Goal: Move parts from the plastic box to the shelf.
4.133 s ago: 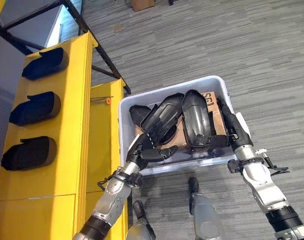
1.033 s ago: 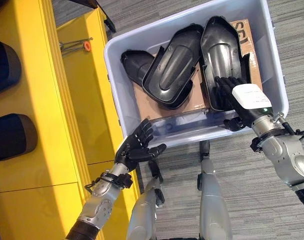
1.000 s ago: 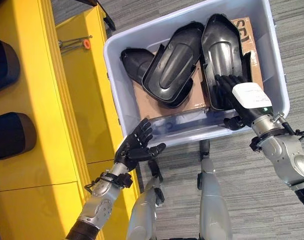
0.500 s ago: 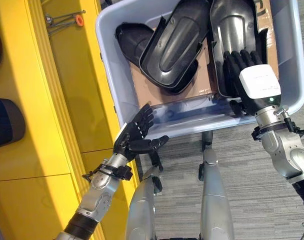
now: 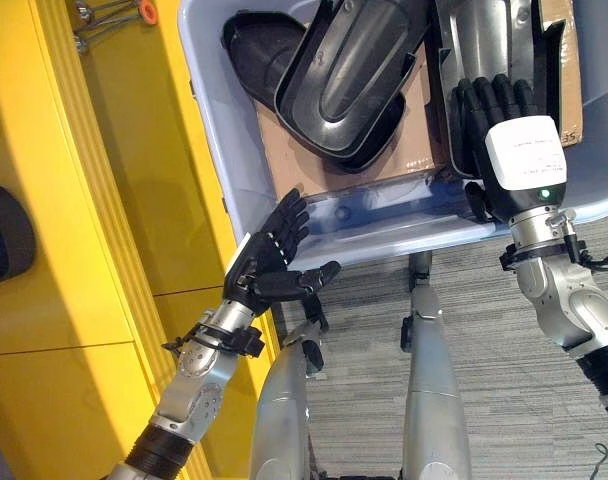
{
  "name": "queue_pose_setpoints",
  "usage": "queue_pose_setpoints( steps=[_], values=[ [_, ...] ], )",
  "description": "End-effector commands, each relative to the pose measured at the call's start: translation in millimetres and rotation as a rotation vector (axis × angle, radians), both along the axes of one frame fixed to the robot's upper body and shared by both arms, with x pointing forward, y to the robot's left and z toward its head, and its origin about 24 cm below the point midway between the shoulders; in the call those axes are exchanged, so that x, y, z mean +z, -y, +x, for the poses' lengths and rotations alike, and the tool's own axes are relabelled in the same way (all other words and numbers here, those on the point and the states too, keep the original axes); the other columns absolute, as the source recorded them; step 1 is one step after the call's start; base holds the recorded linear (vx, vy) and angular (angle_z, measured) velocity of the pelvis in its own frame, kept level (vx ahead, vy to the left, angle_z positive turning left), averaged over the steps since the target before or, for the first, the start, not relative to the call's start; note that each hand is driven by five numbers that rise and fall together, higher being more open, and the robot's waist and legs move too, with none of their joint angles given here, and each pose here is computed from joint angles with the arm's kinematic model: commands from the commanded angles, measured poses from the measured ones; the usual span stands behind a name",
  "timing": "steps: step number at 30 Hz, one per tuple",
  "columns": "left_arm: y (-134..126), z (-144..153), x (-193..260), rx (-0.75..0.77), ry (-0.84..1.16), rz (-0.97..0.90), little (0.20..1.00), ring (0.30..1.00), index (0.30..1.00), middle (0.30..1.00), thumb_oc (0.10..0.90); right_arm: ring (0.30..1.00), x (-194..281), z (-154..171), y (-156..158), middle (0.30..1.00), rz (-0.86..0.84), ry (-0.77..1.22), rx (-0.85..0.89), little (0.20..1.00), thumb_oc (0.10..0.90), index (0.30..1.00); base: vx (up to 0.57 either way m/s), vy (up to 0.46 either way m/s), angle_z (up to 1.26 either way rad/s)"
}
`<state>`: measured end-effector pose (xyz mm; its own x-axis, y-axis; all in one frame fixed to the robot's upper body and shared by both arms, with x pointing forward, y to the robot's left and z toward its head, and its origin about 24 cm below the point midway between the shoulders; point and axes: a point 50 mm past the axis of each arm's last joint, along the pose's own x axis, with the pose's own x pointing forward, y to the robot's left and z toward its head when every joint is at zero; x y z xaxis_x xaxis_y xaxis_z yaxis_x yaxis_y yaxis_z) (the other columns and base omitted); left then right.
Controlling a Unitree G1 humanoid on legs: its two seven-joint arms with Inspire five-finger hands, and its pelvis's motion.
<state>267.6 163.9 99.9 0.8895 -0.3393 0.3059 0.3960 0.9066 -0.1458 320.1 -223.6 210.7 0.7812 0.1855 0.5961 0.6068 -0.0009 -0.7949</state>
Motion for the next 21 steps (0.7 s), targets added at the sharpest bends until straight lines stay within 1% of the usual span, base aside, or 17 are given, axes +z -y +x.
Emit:
queue_pose_setpoints(
  steps=[1,7,17,18,19,20,21],
  values=[
    [-4.2,-14.1,-8.9,0.001,-0.018,0.053,1.0,1.0,1.0,1.0,0.9,1.0,42.3,-7.3,-10.9,1.0,-0.046,0.218,0.058,1.0,0.9,1.0,0.02,0.03,-0.01],
    [-1.3,-13.4,-5.5,-0.014,-0.005,0.058,1.0,1.0,1.0,1.0,0.9,1.0,48.7,-4.1,-8.7,1.0,-0.062,0.268,0.031,1.0,0.9,1.0,0.0,0.006,0.0],
    [-1.6,-12.6,-3.3,-0.022,-0.007,0.03,1.0,1.0,1.0,1.0,0.9,1.0,55.2,0.3,-3.1,1.0,-0.016,0.254,0.003,1.0,0.9,1.0,0.0,0.0,0.0],
    [-1.2,-12.5,-3.5,-0.021,-0.006,0.03,1.0,1.0,1.0,1.0,0.9,0.915,55.6,1.7,-3.3,0.915,-0.021,0.242,0.001,0.915,0.839,0.915,0.0,0.0,0.0],
    [-1.2,-12.4,-3.1,-0.015,-0.002,0.032,1.0,1.0,1.0,1.0,0.9,0.704,56.5,2.2,-4.9,0.704,-0.034,0.245,0.015,0.704,0.688,0.704,0.0,0.0,0.0],
    [-1.3,-12.3,-2.9,-0.01,0.002,0.036,1.0,1.0,1.0,1.0,0.9,0.704,57.0,2.4,-5.7,0.704,-0.041,0.25,0.023,0.704,0.688,0.704,0.0,0.0,0.0],
    [-2.0,-11.8,-1.5,0.008,0.017,0.055,1.0,1.0,1.0,1.0,0.9,0.338,59.4,2.6,-9.1,0.338,-0.056,0.262,0.052,0.338,0.427,0.338,0.0,0.0,0.0]
  ],
)
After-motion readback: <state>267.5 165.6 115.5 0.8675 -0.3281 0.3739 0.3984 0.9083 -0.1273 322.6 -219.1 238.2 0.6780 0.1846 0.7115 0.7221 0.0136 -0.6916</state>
